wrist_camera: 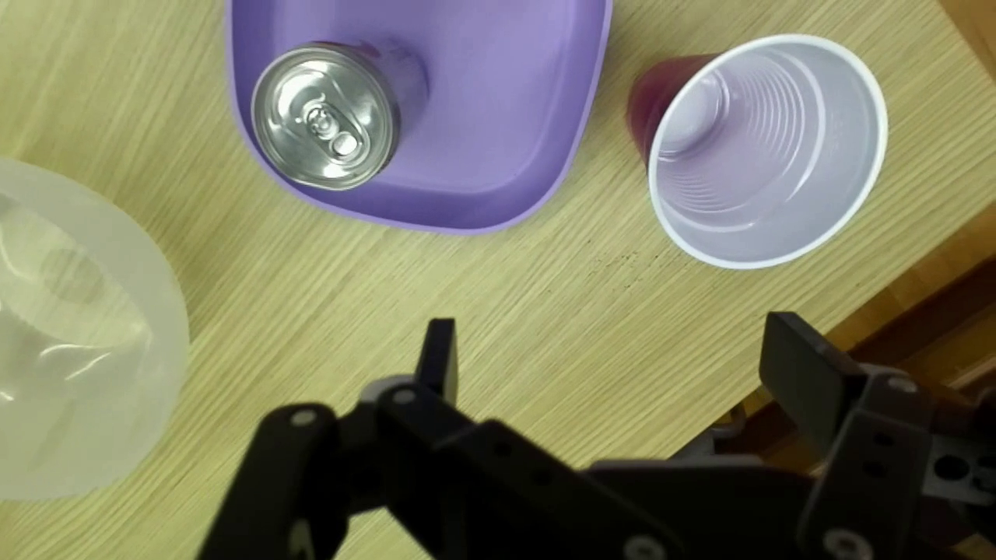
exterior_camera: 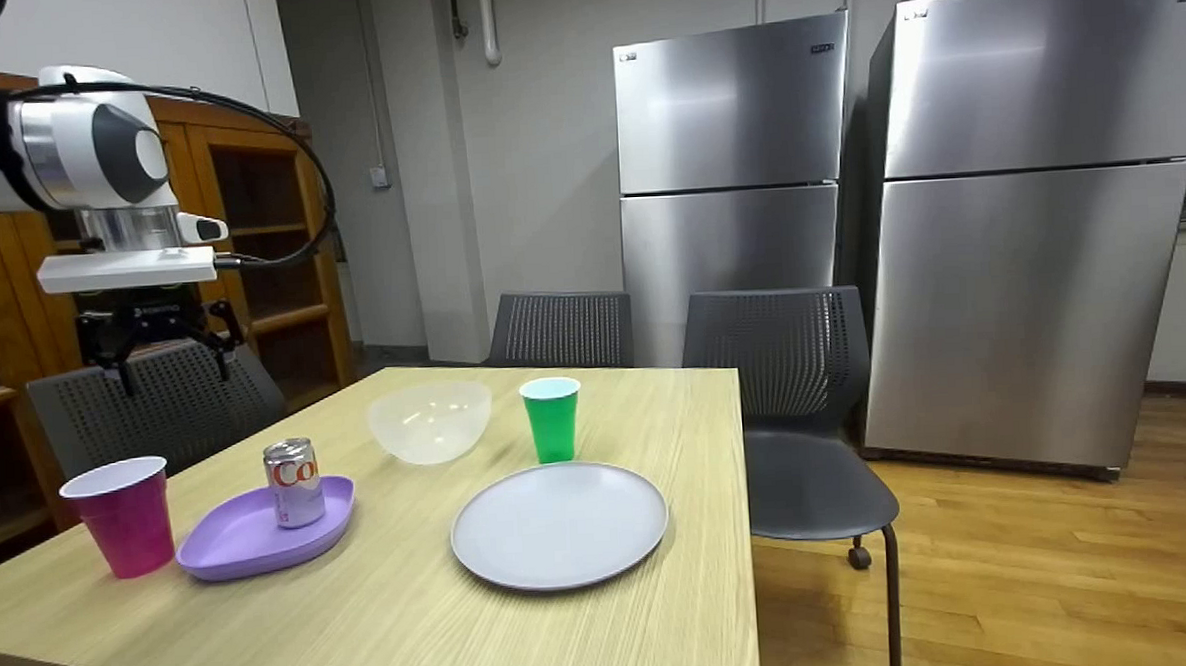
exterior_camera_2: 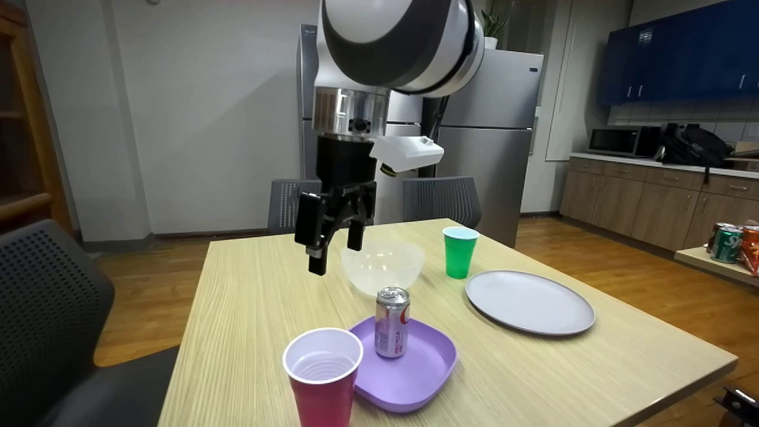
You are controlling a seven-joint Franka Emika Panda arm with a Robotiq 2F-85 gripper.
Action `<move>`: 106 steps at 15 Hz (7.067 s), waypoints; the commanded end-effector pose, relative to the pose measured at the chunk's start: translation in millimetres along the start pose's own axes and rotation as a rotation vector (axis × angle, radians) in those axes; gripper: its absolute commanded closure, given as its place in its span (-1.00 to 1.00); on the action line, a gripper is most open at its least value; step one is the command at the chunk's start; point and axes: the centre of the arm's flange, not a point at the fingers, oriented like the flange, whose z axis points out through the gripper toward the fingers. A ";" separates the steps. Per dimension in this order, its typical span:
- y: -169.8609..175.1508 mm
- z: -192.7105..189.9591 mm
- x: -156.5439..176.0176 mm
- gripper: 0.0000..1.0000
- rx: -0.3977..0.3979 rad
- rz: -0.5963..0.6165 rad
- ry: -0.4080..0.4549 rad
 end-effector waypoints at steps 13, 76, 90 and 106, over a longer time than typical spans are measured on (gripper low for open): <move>-7.2 58.9 -4.5 -1.00 0.012 -0.010 -0.085; 107.5 -51.2 6.1 0.97 -0.113 0.202 0.122; 186.2 -50.4 -77.7 0.97 -0.142 0.512 0.053; 249.9 -14.7 -178.7 0.97 -0.148 0.724 -0.064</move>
